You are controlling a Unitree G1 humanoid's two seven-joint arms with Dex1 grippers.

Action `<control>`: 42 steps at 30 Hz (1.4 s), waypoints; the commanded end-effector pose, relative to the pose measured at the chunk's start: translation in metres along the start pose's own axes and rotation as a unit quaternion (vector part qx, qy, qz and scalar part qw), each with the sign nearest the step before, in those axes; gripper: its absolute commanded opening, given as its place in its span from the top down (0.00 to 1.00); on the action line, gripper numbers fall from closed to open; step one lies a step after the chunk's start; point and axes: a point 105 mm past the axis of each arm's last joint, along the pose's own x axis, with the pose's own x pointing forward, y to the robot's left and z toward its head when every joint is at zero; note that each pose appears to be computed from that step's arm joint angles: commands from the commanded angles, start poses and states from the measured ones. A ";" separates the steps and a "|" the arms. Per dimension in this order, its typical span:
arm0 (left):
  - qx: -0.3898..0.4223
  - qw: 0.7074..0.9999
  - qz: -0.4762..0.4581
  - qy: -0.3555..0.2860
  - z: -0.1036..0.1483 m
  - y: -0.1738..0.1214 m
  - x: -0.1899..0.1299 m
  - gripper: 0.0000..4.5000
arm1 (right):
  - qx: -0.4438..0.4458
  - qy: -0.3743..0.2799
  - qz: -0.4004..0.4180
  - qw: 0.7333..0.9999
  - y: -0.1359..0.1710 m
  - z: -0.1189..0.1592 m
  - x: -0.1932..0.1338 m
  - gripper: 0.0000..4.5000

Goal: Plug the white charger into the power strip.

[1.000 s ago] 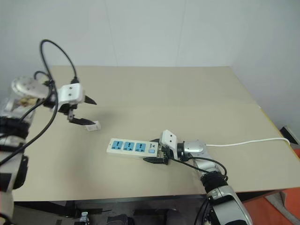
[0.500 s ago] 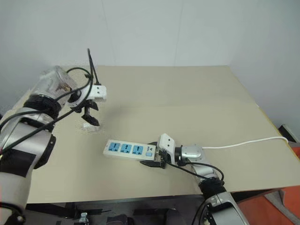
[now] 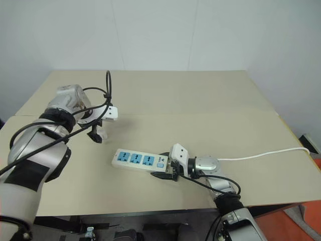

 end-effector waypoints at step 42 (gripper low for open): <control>0.000 0.999 0.040 0.022 -0.002 0.001 0.022 0.78 | 0.008 -0.006 -0.010 1.000 0.001 0.003 -0.001 0.24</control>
